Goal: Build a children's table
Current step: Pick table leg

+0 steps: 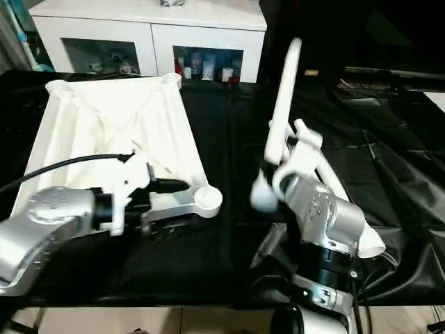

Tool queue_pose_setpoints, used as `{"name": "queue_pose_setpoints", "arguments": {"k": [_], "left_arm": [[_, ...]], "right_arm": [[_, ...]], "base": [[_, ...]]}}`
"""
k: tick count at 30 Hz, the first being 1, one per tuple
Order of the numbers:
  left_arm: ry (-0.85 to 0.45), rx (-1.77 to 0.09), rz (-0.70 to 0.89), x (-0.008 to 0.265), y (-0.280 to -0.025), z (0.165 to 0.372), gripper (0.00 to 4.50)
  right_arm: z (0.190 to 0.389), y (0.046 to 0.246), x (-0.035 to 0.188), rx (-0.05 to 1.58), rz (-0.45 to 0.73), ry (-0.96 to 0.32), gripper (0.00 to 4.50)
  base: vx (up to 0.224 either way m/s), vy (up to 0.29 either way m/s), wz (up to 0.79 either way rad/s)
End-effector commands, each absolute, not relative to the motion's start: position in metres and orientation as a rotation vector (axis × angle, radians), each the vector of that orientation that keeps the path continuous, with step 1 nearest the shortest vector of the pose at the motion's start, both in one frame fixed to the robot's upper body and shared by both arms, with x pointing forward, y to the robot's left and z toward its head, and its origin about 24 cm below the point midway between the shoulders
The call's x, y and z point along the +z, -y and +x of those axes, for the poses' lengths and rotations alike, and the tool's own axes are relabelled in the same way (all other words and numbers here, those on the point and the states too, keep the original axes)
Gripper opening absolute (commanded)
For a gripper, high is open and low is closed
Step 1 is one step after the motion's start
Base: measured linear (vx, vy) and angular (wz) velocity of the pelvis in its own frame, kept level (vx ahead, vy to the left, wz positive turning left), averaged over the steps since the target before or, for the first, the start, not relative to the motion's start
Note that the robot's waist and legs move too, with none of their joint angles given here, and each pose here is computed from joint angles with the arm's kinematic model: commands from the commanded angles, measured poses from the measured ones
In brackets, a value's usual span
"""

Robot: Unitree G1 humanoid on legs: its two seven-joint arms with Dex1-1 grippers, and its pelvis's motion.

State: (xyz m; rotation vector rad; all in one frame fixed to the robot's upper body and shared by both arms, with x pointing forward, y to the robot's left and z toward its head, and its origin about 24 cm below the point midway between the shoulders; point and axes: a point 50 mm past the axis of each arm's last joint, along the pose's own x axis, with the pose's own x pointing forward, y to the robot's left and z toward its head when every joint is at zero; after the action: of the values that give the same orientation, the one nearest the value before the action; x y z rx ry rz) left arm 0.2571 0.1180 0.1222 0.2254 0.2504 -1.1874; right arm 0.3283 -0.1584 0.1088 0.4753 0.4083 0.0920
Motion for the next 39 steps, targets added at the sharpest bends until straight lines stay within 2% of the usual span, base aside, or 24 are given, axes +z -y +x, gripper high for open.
{"name": "queue_pose_setpoints", "arguments": {"k": [1,5,9,13,15,16,17,18,20,21,23,29,34,39], "left_arm": [[-0.205,-1.138,0.214,0.130,-0.120,0.265,4.50],[-0.136,-1.046,0.172,0.138,-0.119,0.277,4.50],[-0.106,-1.002,0.136,0.143,-0.120,0.284,4.50],[-0.051,-0.902,0.067,0.150,-0.122,0.294,4.50],[-0.006,-0.847,-0.007,0.157,-0.123,0.300,4.50],[0.027,-0.822,-0.096,0.165,-0.122,0.304,4.50],[0.027,-0.822,-0.096,0.165,-0.122,0.304,4.50],[0.048,-0.807,-0.221,0.175,-0.120,0.309,4.50],[0.045,-0.809,-0.350,0.184,-0.117,0.313,4.50],[0.044,-0.809,-0.359,0.184,-0.116,0.314,4.50],[0.021,-0.823,-0.446,0.189,-0.114,0.318,4.50],[0.016,-0.904,-0.599,0.210,-0.097,0.323,4.50],[0.040,-0.976,-0.622,0.220,-0.087,0.320,4.50],[0.008,-1.007,-0.651,0.221,-0.082,0.319,4.50]], "right_arm": [[0.332,0.158,0.133,0.115,0.505,-0.276,1.84],[0.336,0.152,0.152,0.196,0.528,-0.133,1.84],[0.336,0.150,0.154,0.214,0.553,-0.121,1.84],[0.335,0.143,0.159,0.279,0.656,-0.107,1.84],[0.334,0.141,0.166,0.308,0.635,-0.065,1.84],[0.334,0.140,0.170,0.344,0.639,-0.037,1.84],[0.334,0.140,0.170,0.344,0.639,-0.037,1.84],[0.334,0.138,0.176,0.415,0.577,0.036,1.84],[0.329,0.138,0.182,0.466,0.497,0.123,1.84],[0.328,0.138,0.182,0.479,0.500,0.115,1.84],[0.322,0.134,0.180,0.617,0.509,0.058,1.84],[0.300,0.126,0.178,0.912,0.415,-0.015,1.84],[0.295,0.125,0.179,0.969,0.401,-0.018,1.84],[0.292,0.127,0.178,0.996,0.360,-0.031,1.84]], "base": [[0.000,0.000,0.00],[0.000,0.000,0.00],[0.000,0.000,0.00],[0.000,0.000,0.00],[0.000,0.000,0.00],[0.000,0.000,0.00],[0.000,0.000,0.00],[0.000,0.000,0.00],[0.000,0.000,0.00],[0.000,0.000,0.00],[0.000,0.000,0.00],[0.000,0.000,0.00],[0.000,0.000,0.00],[0.000,0.000,0.00]]}}
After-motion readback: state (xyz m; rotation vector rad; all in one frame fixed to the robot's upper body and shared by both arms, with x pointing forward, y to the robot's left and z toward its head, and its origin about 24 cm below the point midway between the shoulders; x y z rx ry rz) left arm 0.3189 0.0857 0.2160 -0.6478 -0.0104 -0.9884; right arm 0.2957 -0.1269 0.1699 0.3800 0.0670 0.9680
